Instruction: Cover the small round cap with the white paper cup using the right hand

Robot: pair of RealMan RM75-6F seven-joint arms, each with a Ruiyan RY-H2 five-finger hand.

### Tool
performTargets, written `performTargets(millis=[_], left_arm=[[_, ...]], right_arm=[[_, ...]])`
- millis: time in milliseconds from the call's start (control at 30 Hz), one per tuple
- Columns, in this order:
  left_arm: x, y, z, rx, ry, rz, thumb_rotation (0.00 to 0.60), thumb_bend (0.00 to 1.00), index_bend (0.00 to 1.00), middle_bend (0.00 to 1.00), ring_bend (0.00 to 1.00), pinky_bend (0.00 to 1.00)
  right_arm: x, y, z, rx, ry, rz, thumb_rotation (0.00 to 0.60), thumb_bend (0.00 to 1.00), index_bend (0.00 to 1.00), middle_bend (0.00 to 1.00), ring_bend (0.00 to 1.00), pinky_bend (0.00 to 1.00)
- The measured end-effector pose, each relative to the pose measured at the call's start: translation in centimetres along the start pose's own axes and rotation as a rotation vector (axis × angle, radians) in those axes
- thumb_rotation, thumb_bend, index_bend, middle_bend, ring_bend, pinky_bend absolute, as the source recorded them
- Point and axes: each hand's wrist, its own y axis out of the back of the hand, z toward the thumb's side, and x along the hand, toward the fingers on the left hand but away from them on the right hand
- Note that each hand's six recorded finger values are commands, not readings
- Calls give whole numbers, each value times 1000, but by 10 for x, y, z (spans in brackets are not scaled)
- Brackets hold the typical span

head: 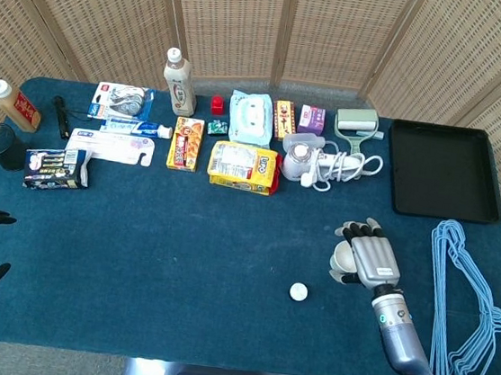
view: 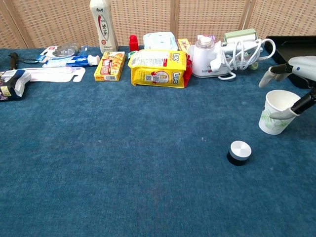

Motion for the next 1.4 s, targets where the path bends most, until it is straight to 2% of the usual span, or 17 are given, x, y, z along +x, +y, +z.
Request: performTargets(millis=[633, 1100, 1267, 1400], left_arm=[[0, -3, -4, -1, 5, -5, 600, 179, 281, 280, 174, 183], [-2, 0, -4, -2, 2, 4, 600, 178, 281, 280, 174, 183], [-2, 0, -4, 0, 1, 4, 600, 178, 282, 281, 174, 183], [-2, 0, -4, 1, 1, 5, 600, 179, 282, 280, 174, 183]], right_arm=[[-6, -7, -7, 64, -16, 11, 474, 262, 387, 257, 224, 95], [-8, -6, -7, 57, -16, -2, 474, 265, 470, 294, 248, 118], [-8, -3, -3, 8, -10, -4, 474, 265, 470, 295, 249, 118], [-10, 0, 4, -94, -1, 6, 476, 265, 470, 296, 249, 112]])
